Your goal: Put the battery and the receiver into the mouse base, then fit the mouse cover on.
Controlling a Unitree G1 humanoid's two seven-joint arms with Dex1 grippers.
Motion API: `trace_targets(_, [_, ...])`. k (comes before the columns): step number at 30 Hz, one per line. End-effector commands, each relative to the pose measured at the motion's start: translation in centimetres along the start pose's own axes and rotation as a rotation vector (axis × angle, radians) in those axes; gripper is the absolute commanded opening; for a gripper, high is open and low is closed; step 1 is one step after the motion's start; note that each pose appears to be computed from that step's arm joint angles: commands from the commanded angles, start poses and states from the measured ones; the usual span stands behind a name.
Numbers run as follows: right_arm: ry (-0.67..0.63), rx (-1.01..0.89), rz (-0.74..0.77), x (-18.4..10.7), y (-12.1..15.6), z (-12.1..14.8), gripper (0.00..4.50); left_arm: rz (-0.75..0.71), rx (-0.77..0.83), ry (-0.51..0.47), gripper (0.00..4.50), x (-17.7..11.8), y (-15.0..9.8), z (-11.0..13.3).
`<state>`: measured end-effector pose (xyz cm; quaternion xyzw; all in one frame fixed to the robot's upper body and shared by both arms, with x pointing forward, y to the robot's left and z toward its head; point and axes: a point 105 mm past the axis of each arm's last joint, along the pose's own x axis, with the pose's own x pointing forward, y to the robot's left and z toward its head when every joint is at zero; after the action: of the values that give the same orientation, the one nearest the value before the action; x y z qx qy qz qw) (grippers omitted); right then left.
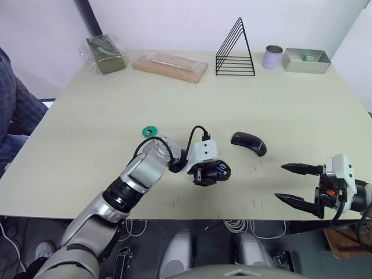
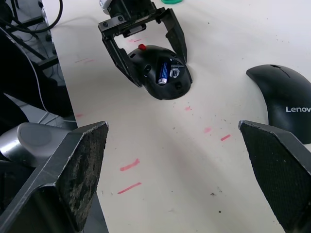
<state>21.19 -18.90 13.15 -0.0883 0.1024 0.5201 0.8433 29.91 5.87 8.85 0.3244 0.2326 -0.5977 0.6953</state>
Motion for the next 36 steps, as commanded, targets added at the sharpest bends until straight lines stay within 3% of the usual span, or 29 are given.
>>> trace_targets(1, [-0.032, -0.041, 0.002, 0.0, 0.1, 1.0, 4.50, -0.004, -0.011, -0.042, 4.48, -0.7, -0.2, 0.6])
trace_targets(14, [-0.060, -0.045, 0.004, 0.1, -0.2, 1.3, 4.50, 0.034, -0.037, -0.130, 4.48, -5.5, -1.1, -0.1])
trace_targets(19, [-0.095, -0.056, 0.008, 0.4, -0.1, 1.9, 4.50, 0.126, -0.120, -0.181, 4.48, -7.9, -1.0, -2.2])
trace_targets(28, [-0.131, -0.049, -0.020, 0.3, 0.2, 2.2, 4.50, 0.437, -0.410, -0.332, 4.48, -13.2, -1.1, -6.3])
trace_targets(32, [-0.130, -0.008, -0.028, 0.9, 0.6, 2.4, 4.50, 0.655, -0.541, -0.421, 4.48, -15.7, 0.0, -8.1])
trace_targets(36, [-0.199, -0.040, -0.067, 1.4, 0.8, 3.6, 4.50, 0.814, -0.647, -0.446, 4.48, -17.4, 1.3, -10.2])
